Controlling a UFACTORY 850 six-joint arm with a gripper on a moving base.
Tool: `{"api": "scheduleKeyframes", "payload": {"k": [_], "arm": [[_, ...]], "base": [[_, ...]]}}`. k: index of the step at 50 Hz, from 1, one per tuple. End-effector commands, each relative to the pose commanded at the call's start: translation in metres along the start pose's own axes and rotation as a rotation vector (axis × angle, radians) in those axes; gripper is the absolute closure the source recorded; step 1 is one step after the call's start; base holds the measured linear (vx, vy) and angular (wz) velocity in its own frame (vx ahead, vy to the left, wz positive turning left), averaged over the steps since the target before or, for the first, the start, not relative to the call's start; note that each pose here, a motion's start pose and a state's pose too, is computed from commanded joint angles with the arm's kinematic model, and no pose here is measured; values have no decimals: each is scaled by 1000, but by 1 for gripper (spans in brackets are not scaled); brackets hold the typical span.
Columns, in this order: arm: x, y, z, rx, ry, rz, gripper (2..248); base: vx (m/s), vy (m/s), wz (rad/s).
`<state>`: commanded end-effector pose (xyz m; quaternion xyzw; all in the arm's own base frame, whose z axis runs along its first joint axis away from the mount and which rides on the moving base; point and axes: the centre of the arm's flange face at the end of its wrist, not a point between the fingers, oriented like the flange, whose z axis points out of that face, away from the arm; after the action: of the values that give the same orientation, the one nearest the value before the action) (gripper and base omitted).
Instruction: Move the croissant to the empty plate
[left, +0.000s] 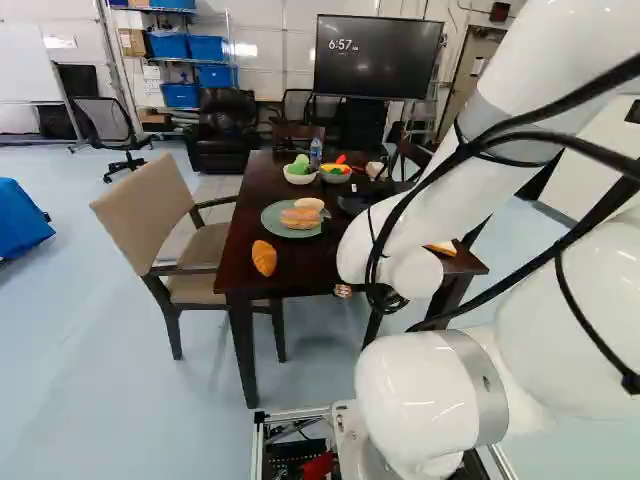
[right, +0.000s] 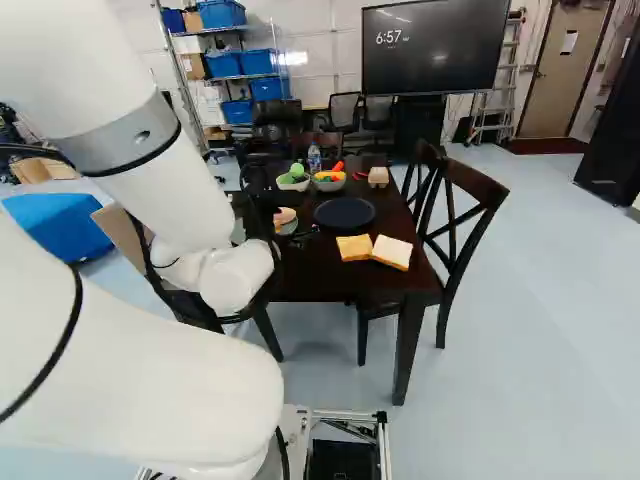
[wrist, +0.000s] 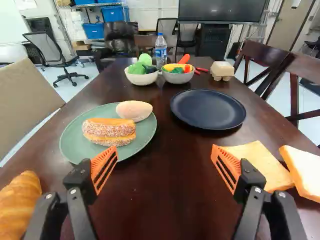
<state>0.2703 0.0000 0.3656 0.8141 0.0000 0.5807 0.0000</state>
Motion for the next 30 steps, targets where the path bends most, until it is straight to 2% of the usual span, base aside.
{"api": "scheduleKeyframes", "payload": {"k": [19, 30], "arm": [[9, -3, -1, 11, 29, -4, 3], [17, -9, -1, 32, 18, -11, 3]], "base": [[0, 0, 0], [0, 0, 0]]}}
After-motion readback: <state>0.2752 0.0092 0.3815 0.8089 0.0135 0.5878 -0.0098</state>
